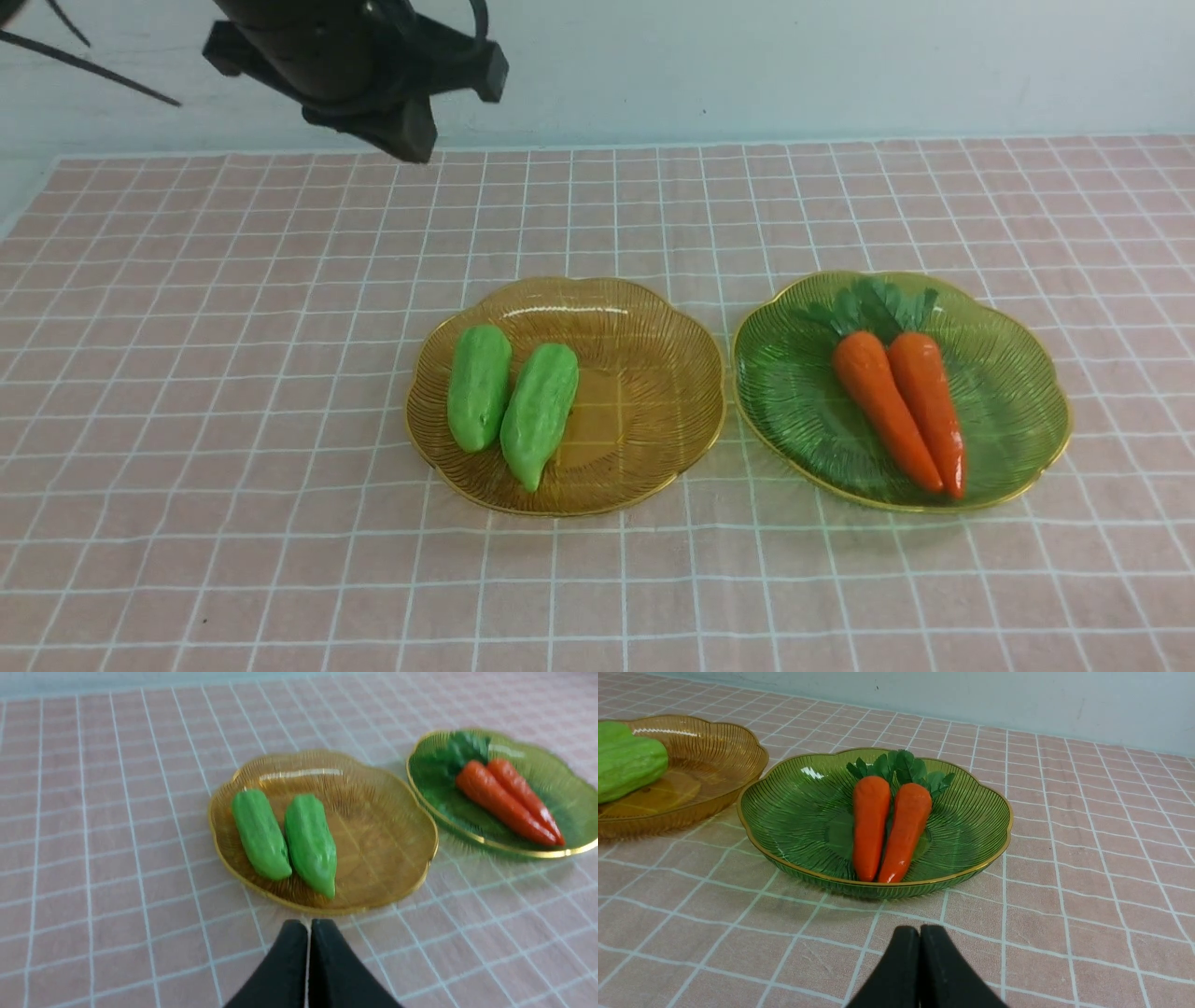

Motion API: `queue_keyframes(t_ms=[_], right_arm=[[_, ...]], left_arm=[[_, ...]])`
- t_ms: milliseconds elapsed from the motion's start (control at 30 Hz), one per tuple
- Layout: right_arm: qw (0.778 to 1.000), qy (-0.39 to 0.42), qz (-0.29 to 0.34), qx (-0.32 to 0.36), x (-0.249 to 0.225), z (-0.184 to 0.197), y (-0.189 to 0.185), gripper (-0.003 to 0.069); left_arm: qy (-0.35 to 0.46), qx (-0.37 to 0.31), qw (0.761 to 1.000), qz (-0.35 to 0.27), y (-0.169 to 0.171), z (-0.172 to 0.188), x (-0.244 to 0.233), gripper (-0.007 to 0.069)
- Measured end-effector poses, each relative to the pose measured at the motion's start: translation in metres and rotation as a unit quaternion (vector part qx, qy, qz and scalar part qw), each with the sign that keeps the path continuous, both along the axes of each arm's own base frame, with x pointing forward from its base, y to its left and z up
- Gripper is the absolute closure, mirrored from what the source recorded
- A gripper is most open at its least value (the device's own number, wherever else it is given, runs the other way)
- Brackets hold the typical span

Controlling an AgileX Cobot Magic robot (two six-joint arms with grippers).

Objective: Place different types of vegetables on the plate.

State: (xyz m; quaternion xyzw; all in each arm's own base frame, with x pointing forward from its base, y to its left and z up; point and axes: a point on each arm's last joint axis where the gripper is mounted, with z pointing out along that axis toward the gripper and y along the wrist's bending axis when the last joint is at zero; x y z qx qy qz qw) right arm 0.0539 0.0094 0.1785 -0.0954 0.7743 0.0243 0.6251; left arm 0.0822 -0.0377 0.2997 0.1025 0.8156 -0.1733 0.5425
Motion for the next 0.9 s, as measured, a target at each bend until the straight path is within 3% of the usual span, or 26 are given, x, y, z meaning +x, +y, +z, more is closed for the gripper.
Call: queue_keyframes(t_ms=[133, 600, 900], right_arm=[[1.0, 0.0, 0.0, 0.0, 0.0, 0.0, 0.0, 0.0676], [1.0, 0.0, 0.0, 0.0, 0.0, 0.0, 0.0, 0.0676], [1.0, 0.0, 0.0, 0.0, 0.0, 0.0, 0.0, 0.0676]], left_arm=[[-0.056, -0.027, 0.998, 0.01, 0.005, -0.016, -0.008, 0.0629], [-0.057, -0.009, 0.998, 0.01, 0.007, -0.04, -0.01, 0.0629], [-0.093, 0.039, 0.984, 0.15, 0.031, -0.102, -0.023, 0.0629]])
